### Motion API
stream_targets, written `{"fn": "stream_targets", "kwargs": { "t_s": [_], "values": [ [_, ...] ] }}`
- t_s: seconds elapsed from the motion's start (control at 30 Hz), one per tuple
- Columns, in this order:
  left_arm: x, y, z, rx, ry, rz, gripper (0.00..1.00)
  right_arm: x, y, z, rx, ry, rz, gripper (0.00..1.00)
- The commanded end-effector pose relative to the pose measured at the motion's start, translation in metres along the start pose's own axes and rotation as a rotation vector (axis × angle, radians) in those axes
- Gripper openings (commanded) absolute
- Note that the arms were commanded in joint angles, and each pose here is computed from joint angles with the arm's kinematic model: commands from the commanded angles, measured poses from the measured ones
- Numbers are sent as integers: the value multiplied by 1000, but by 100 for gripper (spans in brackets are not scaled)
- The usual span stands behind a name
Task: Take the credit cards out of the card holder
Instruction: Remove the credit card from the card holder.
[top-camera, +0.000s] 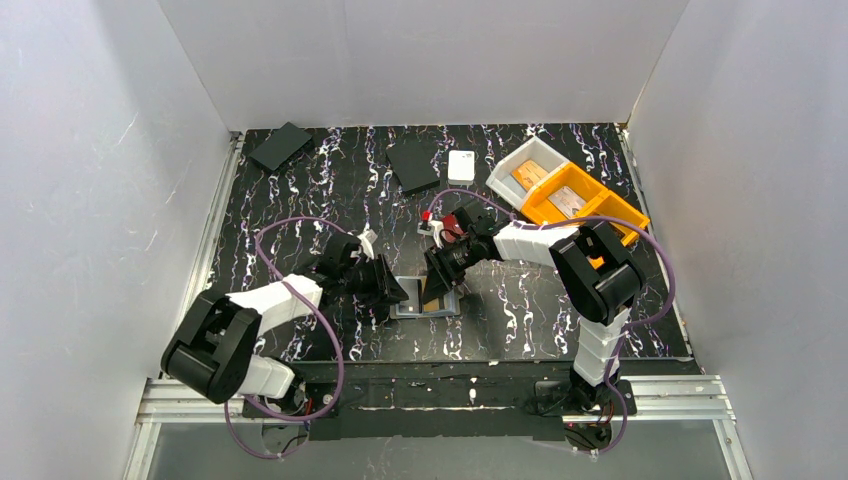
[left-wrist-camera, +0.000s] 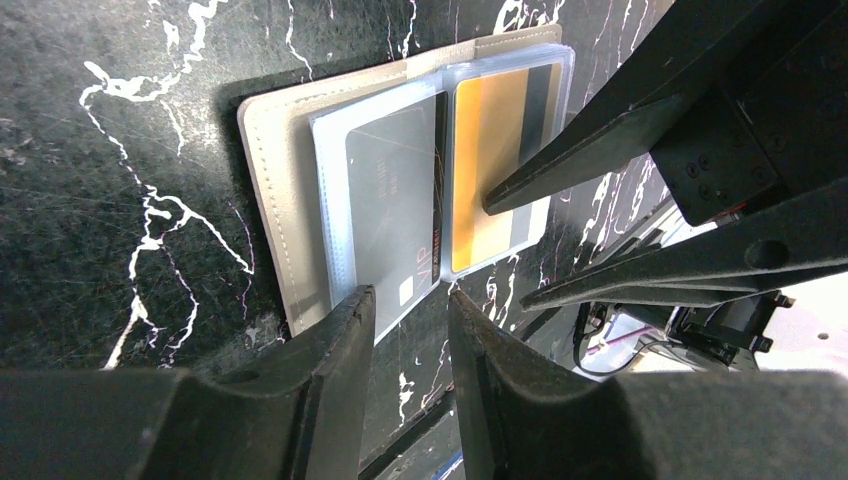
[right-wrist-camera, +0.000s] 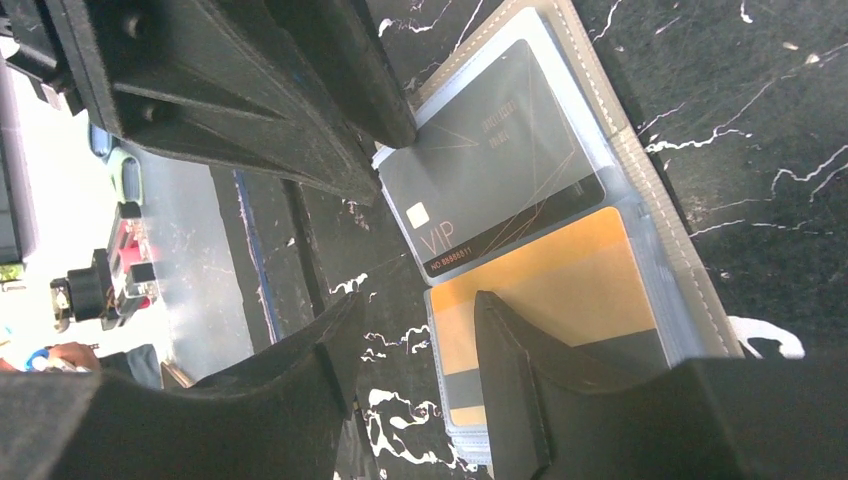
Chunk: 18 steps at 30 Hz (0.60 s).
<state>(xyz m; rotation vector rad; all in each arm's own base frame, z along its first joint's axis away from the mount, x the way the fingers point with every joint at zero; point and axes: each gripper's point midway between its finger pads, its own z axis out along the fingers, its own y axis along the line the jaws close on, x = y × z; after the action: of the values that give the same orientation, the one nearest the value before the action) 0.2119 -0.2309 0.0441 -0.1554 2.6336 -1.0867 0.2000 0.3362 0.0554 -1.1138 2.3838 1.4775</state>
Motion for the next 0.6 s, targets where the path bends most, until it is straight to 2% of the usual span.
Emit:
{"fn": "stream_targets", "kwargs": {
  "t_s": [0.0,0.33,0.57],
  "values": [
    [-6,-11,2,38,5,4,32,2,1,-7,17,15,-54,55],
    [-12,-7,0,14,-39,-3,35,2,0,-7,20,14,-55,55],
    [-14,8,-11,-92,-64,44,37,4,-4,-5,30,20,-40,55]
  ]
}}
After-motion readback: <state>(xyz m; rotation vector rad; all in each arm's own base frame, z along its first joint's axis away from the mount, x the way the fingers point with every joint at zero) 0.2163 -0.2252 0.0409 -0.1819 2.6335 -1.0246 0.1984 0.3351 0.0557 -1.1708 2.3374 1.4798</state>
